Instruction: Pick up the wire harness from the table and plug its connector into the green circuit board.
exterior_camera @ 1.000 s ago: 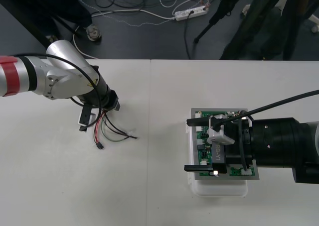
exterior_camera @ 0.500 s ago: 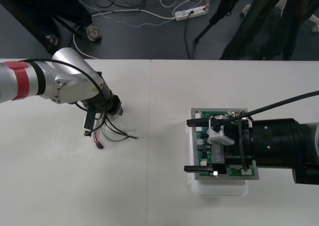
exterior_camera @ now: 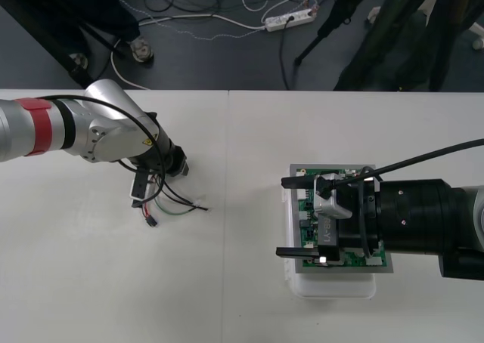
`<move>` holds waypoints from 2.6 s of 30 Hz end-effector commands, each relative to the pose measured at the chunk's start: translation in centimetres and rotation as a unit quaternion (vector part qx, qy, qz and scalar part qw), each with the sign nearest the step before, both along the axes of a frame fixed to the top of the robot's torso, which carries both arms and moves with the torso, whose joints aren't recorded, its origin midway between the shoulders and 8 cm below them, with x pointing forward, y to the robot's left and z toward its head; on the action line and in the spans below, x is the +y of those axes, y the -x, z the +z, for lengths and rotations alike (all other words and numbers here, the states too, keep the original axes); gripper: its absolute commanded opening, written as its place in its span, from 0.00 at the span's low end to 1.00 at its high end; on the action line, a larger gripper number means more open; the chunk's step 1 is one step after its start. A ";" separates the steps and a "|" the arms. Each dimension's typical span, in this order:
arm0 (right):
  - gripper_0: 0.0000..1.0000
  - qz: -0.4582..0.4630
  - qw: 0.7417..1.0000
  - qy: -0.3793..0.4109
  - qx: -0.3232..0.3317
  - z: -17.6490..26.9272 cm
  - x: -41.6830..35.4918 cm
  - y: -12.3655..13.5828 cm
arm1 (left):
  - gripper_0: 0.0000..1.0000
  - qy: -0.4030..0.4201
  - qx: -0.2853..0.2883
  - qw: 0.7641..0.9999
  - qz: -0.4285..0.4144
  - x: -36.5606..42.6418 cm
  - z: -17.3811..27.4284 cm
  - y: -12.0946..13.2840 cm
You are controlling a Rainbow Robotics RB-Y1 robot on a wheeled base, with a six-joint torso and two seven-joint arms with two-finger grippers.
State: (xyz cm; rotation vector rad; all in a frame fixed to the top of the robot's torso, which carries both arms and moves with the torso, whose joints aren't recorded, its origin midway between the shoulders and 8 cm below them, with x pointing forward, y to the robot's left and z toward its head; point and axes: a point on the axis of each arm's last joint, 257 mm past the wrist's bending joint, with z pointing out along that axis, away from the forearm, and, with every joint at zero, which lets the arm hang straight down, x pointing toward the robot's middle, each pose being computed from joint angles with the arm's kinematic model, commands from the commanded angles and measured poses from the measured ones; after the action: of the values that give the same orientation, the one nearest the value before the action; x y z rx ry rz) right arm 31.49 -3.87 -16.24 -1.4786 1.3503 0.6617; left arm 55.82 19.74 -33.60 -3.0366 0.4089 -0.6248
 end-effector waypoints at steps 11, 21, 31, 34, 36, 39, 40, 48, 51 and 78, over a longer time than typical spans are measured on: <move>1.00 0.010 0.999 -0.002 -0.037 0.2 0.4 0.1 | 0.11 0.001 -0.044 0.998 -0.042 -2.0 3.0 -2.9; 1.00 0.009 0.999 0.000 -0.041 0.2 0.3 0.0 | 0.00 -0.001 -0.045 0.998 -0.039 -1.6 3.1 -3.1; 1.00 0.010 0.999 0.000 -0.043 0.2 0.3 0.0 | 0.00 -0.008 -0.043 0.998 -0.039 -1.1 3.0 -3.1; 1.00 0.010 0.999 0.000 -0.043 0.2 0.3 0.0 | 0.00 -0.010 -0.037 0.999 -0.034 -0.6 3.1 -2.9; 1.00 0.009 0.999 0.000 -0.042 0.2 0.2 0.0 | 0.00 -0.009 -0.037 0.999 -0.031 -0.4 3.3 -3.0; 1.00 0.010 0.999 -0.001 -0.042 0.2 0.3 0.1 | 0.00 -0.007 -0.036 0.999 -0.027 0.0 3.7 -3.1; 1.00 0.010 0.999 -0.002 -0.041 0.2 0.3 0.1 | 0.00 -0.005 -0.035 0.999 -0.025 0.0 3.9 -3.1; 1.00 0.014 0.999 -0.011 -0.039 0.7 0.5 0.3 | 0.00 0.007 -0.011 1.000 -0.012 0.5 6.0 -2.0; 1.00 0.014 0.999 -0.014 -0.036 0.8 0.5 0.4 | 0.00 0.014 -0.002 1.000 -0.007 0.7 7.1 -1.5; 1.00 0.043 0.992 -0.119 -0.013 5.9 1.4 2.2 | 0.00 0.164 0.119 0.976 0.080 3.1 15.3 5.3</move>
State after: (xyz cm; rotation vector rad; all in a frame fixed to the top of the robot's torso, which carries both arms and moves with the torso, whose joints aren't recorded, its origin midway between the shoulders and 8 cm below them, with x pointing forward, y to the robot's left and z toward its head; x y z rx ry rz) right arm 28.87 -2.10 -11.52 -1.3995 1.1804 0.8406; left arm 51.75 21.24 -21.88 -3.3993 -0.0915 -0.3818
